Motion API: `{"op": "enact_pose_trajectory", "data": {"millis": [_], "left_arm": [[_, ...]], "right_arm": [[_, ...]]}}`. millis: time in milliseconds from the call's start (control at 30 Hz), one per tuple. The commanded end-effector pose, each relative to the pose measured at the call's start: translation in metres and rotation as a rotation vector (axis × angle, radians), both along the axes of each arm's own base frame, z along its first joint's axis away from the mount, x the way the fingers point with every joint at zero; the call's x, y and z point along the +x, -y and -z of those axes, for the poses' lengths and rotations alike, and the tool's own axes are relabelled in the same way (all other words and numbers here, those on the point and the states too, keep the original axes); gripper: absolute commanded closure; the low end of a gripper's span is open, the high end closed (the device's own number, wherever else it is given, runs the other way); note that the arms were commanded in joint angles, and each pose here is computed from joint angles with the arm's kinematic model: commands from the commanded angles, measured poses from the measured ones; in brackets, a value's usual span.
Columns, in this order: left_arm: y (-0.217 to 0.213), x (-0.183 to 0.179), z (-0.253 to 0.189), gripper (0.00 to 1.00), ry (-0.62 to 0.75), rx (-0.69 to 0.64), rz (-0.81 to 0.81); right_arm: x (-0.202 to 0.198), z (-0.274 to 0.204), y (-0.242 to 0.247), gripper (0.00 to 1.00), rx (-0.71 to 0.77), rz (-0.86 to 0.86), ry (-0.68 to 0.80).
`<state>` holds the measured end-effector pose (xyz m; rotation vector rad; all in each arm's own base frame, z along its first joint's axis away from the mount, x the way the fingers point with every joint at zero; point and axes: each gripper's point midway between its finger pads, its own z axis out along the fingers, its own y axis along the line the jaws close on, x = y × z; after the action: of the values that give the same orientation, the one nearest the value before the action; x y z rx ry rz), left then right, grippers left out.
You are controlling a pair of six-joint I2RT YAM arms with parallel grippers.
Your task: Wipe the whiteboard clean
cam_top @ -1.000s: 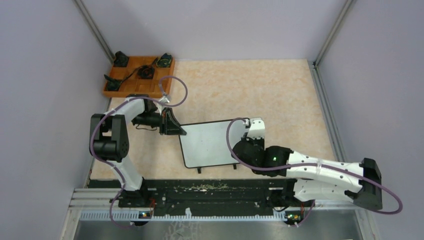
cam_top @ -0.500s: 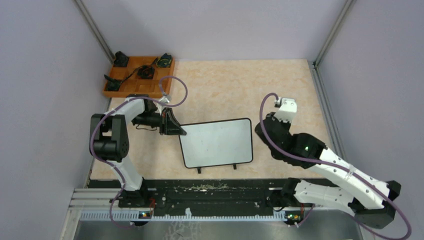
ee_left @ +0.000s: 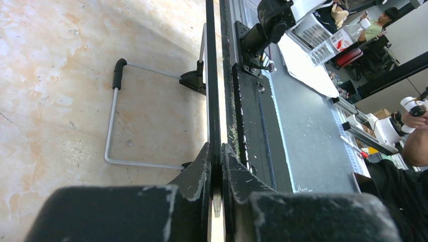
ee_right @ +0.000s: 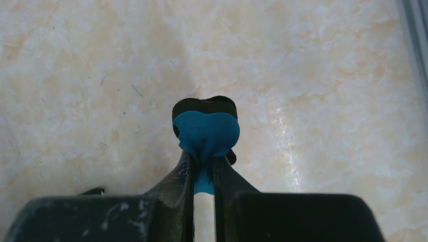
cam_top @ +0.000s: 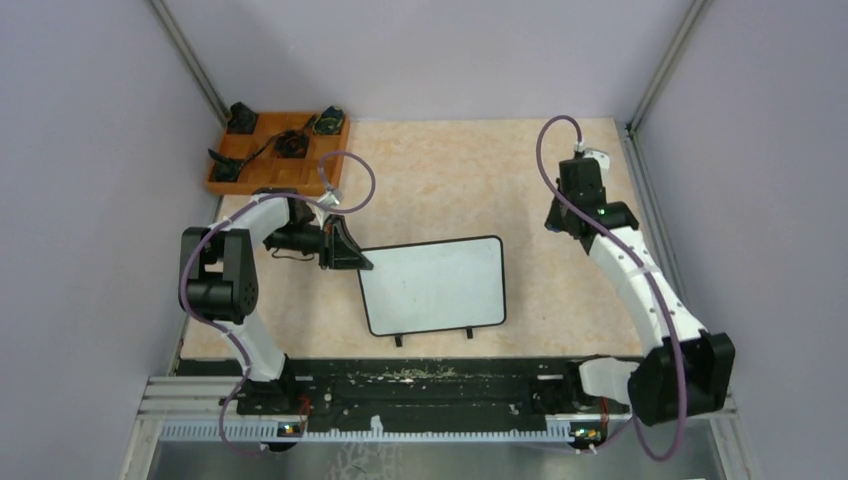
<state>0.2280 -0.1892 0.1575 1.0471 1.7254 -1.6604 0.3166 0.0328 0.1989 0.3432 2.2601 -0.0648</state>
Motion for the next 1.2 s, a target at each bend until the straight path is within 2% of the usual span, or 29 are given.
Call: {"op": "enact_pose_trajectory", "data": {"millis": [0,200,467,667,733,833,900,1067,1167], "left_arm": [[-0.001,0.003,0.014,1.00,0.053,0.060,0.041],[-0.002,0.006,0.018,1.00,0.049,0.073,0.035],[-0.001,0.009,0.020,0.99,0.032,0.075,0.034],[-0.002,0.011,0.020,0.86,0.034,0.079,0.036],[-0.002,0.010,0.019,0.79,0.031,0.079,0.038],[-0.002,0.011,0.019,0.74,0.027,0.082,0.041],[-0.002,0.012,0.018,0.70,0.027,0.082,0.041],[-0.001,0.015,0.016,0.65,0.021,0.080,0.041],[-0.001,0.017,0.015,0.63,0.020,0.078,0.041]], "right_arm": [[0.039,0.006,-0.012,1.00,0.120,-0.068,0.032],[0.060,0.050,-0.001,1.00,0.140,-0.034,-0.059],[0.066,0.097,0.005,1.00,0.144,-0.010,-0.140],[0.066,0.105,0.007,1.00,0.143,-0.002,-0.146],[0.065,0.107,0.006,1.00,0.145,-0.003,-0.149],[0.065,0.110,0.007,1.00,0.144,0.000,-0.151],[0.065,0.111,0.007,0.94,0.144,0.001,-0.152],[0.064,0.109,0.005,0.73,0.155,-0.008,-0.136],[0.063,0.111,0.004,0.68,0.158,-0.011,-0.139]]}}
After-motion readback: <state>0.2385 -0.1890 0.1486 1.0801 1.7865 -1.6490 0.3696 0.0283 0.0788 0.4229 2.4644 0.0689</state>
